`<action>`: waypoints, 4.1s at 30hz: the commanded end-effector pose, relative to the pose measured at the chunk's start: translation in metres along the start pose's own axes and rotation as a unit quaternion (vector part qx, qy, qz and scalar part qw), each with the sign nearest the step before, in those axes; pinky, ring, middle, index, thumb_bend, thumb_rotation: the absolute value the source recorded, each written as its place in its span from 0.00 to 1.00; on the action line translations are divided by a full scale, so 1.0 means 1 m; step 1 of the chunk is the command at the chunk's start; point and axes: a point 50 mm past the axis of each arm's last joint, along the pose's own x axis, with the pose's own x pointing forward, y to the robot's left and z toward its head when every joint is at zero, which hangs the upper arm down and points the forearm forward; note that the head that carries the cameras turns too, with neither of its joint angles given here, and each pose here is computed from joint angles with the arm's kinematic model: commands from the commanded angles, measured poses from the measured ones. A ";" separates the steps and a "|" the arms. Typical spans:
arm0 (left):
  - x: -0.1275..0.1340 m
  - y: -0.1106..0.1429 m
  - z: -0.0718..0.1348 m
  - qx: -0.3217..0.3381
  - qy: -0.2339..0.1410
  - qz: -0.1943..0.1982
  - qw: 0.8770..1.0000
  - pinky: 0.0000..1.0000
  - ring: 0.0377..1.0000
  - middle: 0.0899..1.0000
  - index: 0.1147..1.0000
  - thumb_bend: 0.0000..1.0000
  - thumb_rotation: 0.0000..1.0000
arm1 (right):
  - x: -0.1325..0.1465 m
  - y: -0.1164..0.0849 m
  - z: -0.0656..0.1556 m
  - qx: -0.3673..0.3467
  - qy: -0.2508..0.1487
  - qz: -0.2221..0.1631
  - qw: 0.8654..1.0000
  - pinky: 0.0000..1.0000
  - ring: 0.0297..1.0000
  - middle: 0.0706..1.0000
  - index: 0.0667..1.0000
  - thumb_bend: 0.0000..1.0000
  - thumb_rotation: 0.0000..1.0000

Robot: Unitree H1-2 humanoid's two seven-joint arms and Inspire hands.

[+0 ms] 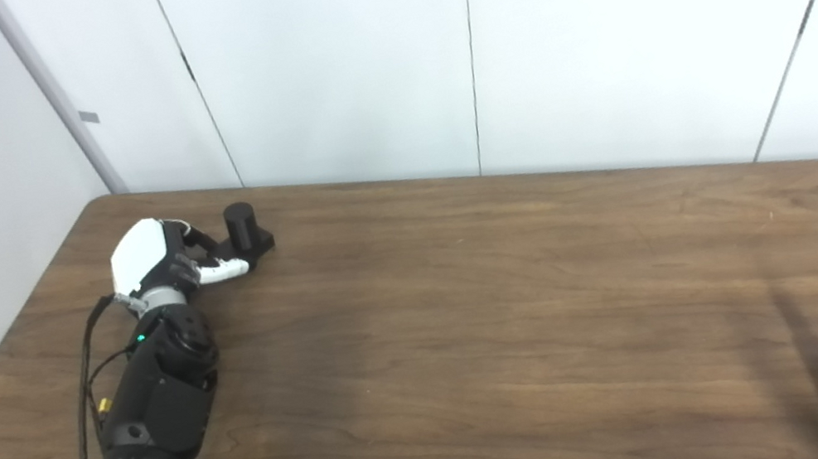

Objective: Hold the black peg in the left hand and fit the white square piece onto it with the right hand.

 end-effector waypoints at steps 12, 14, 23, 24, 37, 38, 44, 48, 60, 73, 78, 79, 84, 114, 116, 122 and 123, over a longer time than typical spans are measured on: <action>0.000 -0.006 0.003 -0.001 -0.014 -0.038 0.999 0.67 0.77 0.71 0.42 0.52 0.05 | -0.020 -0.001 0.000 0.005 0.009 -0.011 1.000 1.00 0.96 0.95 0.97 0.48 0.93; 0.000 -0.006 0.002 -0.001 -0.021 -0.043 0.999 0.67 0.78 0.72 0.42 0.52 0.05 | -0.019 -0.001 -0.001 0.005 0.008 -0.013 1.000 1.00 0.95 0.95 0.97 0.48 0.92; -0.015 -0.013 0.002 0.007 -0.065 -0.070 0.995 0.77 0.85 0.76 0.42 0.52 0.05 | -0.019 0.000 0.001 0.006 0.009 -0.015 1.000 1.00 0.95 0.94 0.96 0.49 0.91; -0.019 -0.014 0.002 0.005 -0.071 -0.076 0.995 0.78 0.85 0.76 0.42 0.52 0.05 | -0.020 0.000 0.001 0.004 0.009 -0.015 1.000 1.00 0.94 0.94 0.96 0.48 0.91; -0.081 -0.041 0.008 0.006 -0.158 -0.141 0.977 0.77 0.85 0.77 0.42 0.52 0.04 | -0.022 0.002 0.001 0.002 0.010 -0.019 1.000 0.99 0.94 0.93 0.94 0.51 0.89; -0.084 -0.042 0.009 0.007 -0.161 -0.145 0.976 0.77 0.85 0.78 0.42 0.52 0.04 | -0.022 0.002 0.000 -0.001 0.011 -0.019 1.000 0.99 0.94 0.93 0.95 0.51 0.89; -0.103 -0.045 0.020 0.009 -0.199 -0.163 0.966 0.79 0.86 0.78 0.42 0.52 0.04 | -0.020 0.004 -0.001 -0.002 0.010 -0.019 1.000 0.99 0.94 0.93 0.95 0.50 0.90; -0.119 -0.050 0.029 0.014 -0.236 -0.182 0.954 0.80 0.87 0.78 0.42 0.52 0.04 | -0.020 0.004 -0.004 -0.007 0.012 -0.016 1.000 0.99 0.94 0.93 0.95 0.51 0.91; -0.172 -0.072 0.052 0.068 -0.354 -0.208 0.909 0.87 0.86 0.78 0.42 0.52 0.05 | -0.017 0.014 -0.005 0.004 0.013 -0.016 1.000 0.95 0.92 0.92 0.94 0.52 0.88; -0.218 -0.099 0.064 0.107 -0.445 -0.214 0.863 0.99 0.87 0.77 0.42 0.52 0.05 | -0.006 0.027 0.005 -0.011 0.009 -0.018 1.000 0.94 0.93 0.92 0.93 0.54 0.86; -0.233 -0.109 0.067 0.094 -0.456 -0.228 0.855 0.97 0.86 0.77 0.42 0.52 0.05 | -0.001 0.026 0.014 -0.032 0.006 -0.016 0.999 0.93 0.94 0.92 0.90 0.51 0.78; -0.235 -0.110 0.067 0.092 -0.456 -0.232 0.854 0.96 0.86 0.77 0.42 0.52 0.05 | 0.000 0.026 0.016 -0.038 0.006 -0.020 0.999 0.92 0.93 0.92 0.89 0.52 0.75; -0.244 -0.113 0.067 0.090 -0.456 -0.249 0.850 0.94 0.85 0.77 0.42 0.52 0.05 | 0.004 0.024 0.025 -0.092 -0.002 -0.047 0.995 0.82 0.87 0.87 0.82 0.55 0.62; -0.248 -0.114 0.053 0.094 -0.452 -0.275 0.843 0.90 0.83 0.76 0.42 0.52 0.05 | 0.085 -0.052 0.079 -0.342 0.006 -0.204 0.917 0.93 0.91 0.86 0.63 0.84 0.24; -0.248 -0.113 0.052 0.093 -0.449 -0.277 0.844 0.90 0.83 0.76 0.42 0.52 0.05 | 0.096 -0.059 0.082 -0.361 0.006 -0.200 0.911 0.92 0.91 0.87 0.63 0.84 0.23; -0.247 -0.111 0.046 0.097 -0.440 -0.281 0.848 0.89 0.83 0.75 0.42 0.52 0.05 | 0.126 -0.072 0.093 -0.429 0.011 -0.173 0.886 0.94 0.98 0.93 0.66 0.87 0.22; -0.247 -0.111 0.045 0.097 -0.438 -0.281 0.848 0.89 0.82 0.75 0.42 0.52 0.05 | 0.131 -0.073 0.095 -0.436 0.015 -0.169 0.884 0.95 0.99 0.93 0.66 0.88 0.21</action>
